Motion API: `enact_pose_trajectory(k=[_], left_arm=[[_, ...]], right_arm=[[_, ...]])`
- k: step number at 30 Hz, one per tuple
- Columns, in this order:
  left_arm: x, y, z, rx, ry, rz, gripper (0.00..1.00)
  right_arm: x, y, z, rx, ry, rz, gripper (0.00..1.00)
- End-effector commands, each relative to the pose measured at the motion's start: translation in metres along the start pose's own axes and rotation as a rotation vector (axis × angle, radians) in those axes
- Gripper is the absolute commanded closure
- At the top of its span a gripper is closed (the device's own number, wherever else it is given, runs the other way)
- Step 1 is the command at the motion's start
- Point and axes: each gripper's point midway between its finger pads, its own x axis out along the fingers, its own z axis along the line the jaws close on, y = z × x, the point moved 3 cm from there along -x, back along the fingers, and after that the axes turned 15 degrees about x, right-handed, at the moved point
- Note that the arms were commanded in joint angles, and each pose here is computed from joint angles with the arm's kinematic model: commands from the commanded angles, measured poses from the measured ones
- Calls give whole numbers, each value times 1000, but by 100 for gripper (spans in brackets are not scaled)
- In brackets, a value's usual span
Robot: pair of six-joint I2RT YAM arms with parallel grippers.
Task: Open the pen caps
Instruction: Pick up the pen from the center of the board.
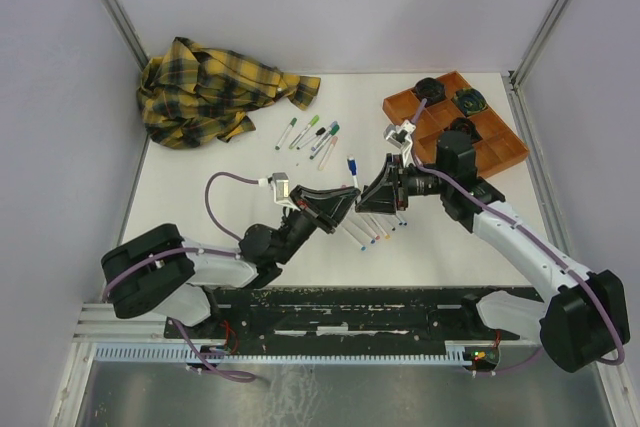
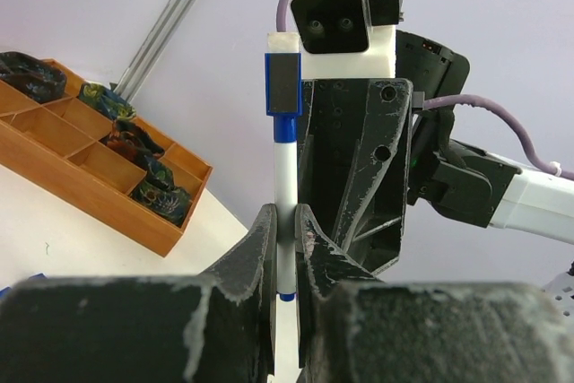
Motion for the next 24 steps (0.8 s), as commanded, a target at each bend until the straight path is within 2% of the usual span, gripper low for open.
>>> enact_pose_trajectory(k=[1,4,7,8,10,15,18,22,24], left_arm=[[11,-17,-11,-39,32,-77,97],[12,-14,-12,-47,39,-73,97],[11,-14,-12,-54,44,-72,97],[11,-13,-13,-56,46,-70,95],[10,-16,-13,-56,45,-76,89],[0,-22,-6,-72,8,-81,57],[-3,-23,1,-76,-21,-39,41],[3,-16,12,-39,-48,152,36],[7,-19,6,-19,10,214,35]], right_arm=[[3,-14,10,-62,-4,-19,66],[4,-14,10,-63,-4,-17,76],[4,-13,8,-70,5,-8,98],[3,-13,7,-72,14,-4,100],[2,-14,8,-84,24,0,100],[0,-12,8,-112,43,23,100],[-3,-9,9,-148,55,49,100],[-12,-3,9,-228,96,108,100],[-14,-1,9,-254,107,121,100]])
